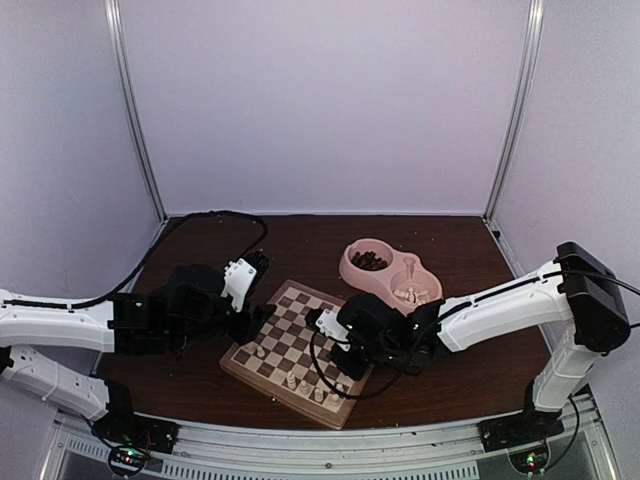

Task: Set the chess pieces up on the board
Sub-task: Place the pawn on the chessboard, then pick up the pawn from the chessboard.

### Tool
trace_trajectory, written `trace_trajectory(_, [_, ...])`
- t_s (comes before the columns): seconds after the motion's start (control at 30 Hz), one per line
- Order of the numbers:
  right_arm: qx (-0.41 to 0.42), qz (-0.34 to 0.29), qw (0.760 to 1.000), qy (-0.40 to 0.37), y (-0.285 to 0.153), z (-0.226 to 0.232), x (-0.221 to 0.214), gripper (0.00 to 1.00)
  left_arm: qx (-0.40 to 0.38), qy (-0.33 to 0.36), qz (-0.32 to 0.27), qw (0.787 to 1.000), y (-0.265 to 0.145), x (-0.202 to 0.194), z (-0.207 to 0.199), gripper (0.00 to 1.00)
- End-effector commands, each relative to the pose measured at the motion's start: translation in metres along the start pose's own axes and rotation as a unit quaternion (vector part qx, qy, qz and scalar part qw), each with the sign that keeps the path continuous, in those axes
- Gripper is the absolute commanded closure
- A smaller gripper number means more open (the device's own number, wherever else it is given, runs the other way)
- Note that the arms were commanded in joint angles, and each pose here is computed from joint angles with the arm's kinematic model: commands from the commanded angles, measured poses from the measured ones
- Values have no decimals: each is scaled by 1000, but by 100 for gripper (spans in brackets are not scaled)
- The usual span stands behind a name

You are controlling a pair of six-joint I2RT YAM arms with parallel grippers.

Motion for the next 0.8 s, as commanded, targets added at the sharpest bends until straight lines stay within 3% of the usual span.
trace_trajectory(0.0, [-9, -8, 1000, -1, 1, -1, 8, 78, -14, -15, -21, 1000, 2, 11, -5, 43])
trace_trajectory(0.13, [-12, -13, 1000, 0, -3, -2, 9, 77, -15, -15, -17, 1000, 4, 10, -6, 43])
trace_trajectory(0.3, [-35, -44, 998, 9, -26, -9, 11, 67, -53, -5, -1, 999, 6, 8, -14, 40])
trace_trajectory(0.47, [-61, -125, 989, 40, -67, -23, 4, 55, -98, 14, 34, 994, 13, 6, -27, 41])
trace_trajectory(0.77, [-182, -153, 957, 166, -105, -82, -30, 55, -176, 36, 140, 974, 56, -10, -70, 48])
Point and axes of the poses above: each gripper's point midway between its finger pads, its own y axis out along the fingers, its own z axis along the line the jaws close on, x = y × z, the point moved 9 cm from there along -y, back along the fingers, and after that the axes turned 15 degrees about -y, right-handed, at the moved point
